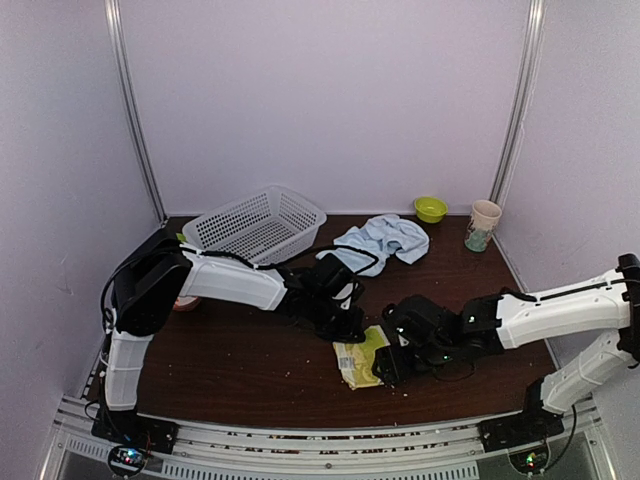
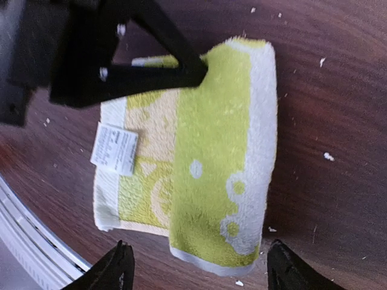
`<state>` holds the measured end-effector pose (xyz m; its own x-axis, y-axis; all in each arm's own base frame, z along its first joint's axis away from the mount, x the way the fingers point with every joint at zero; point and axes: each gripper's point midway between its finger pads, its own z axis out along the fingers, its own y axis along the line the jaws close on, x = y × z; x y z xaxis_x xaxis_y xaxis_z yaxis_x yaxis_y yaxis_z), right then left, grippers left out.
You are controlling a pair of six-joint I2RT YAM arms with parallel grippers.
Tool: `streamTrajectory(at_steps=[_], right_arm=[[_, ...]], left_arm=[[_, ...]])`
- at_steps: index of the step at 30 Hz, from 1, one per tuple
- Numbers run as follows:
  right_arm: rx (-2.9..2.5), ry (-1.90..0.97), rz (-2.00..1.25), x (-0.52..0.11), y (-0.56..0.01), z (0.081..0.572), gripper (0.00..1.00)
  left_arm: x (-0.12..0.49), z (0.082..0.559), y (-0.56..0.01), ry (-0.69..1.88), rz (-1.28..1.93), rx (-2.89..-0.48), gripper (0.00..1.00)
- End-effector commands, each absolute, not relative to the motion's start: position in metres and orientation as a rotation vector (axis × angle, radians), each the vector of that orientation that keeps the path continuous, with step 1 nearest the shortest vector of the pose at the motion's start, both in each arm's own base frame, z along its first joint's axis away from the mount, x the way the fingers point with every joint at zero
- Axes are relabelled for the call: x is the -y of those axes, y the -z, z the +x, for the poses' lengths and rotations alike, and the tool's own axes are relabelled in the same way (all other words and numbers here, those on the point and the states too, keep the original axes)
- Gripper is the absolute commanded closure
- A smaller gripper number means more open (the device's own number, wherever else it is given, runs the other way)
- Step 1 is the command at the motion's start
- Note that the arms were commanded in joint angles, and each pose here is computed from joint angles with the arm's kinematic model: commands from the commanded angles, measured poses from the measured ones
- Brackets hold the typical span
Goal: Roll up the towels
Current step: Roll the towel at the center of the board.
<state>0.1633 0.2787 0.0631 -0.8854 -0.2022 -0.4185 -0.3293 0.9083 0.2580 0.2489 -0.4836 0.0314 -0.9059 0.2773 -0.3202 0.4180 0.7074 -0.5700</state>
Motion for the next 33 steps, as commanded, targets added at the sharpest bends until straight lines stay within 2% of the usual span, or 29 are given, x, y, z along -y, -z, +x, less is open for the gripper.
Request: streamTrajectory(at_steps=[1, 6, 15, 18, 22, 26, 29, 31, 33], right_arm=[[-2.608, -0.737, -0.260, -0.287, -0.083, 0.179, 0.24], [-2.552, -0.989, -0.091, -0.281, -0.082, 0.193, 0.25], [-2.554, -1.233, 0.083, -0.282, -0.051, 0.195, 0.29], [-2.579, -1.257, 0.102, -0.285, -0.040, 0.193, 0.40], [-2.613, -1.222, 0.103, -0.285, -0.030, 0.193, 0.69], [-2.674, -0.982, 0.021, -0.272, -0.024, 0.199, 0.91], [-2.698, -0.773, -0.082, -0.263, -0.029, 0.204, 1.00], [-2.710, -0.635, -0.145, -0.259, -0.030, 0.206, 1.00], [-2.711, -0.521, -0.200, -0.257, -0.032, 0.208, 1.00]], left_arm=[[0.471, 0.247, -0.005, 0.889, 0.537, -2.776, 1.00], [0.471, 0.247, -0.006, 0.888, 0.535, -2.775, 1.00], [0.470, 0.247, -0.006, 0.886, 0.533, -2.776, 1.00], [0.470, 0.247, -0.006, 0.883, 0.537, -2.776, 1.00], [0.468, 0.246, -0.008, 0.880, 0.535, -2.775, 1.00], [0.466, 0.245, -0.014, 0.880, 0.536, -2.763, 1.00], [0.464, 0.245, -0.021, 0.877, 0.537, -2.755, 1.00], [0.463, 0.245, -0.027, 0.876, 0.542, -2.745, 1.00], [0.461, 0.245, -0.036, 0.881, 0.542, -2.731, 0.94]])
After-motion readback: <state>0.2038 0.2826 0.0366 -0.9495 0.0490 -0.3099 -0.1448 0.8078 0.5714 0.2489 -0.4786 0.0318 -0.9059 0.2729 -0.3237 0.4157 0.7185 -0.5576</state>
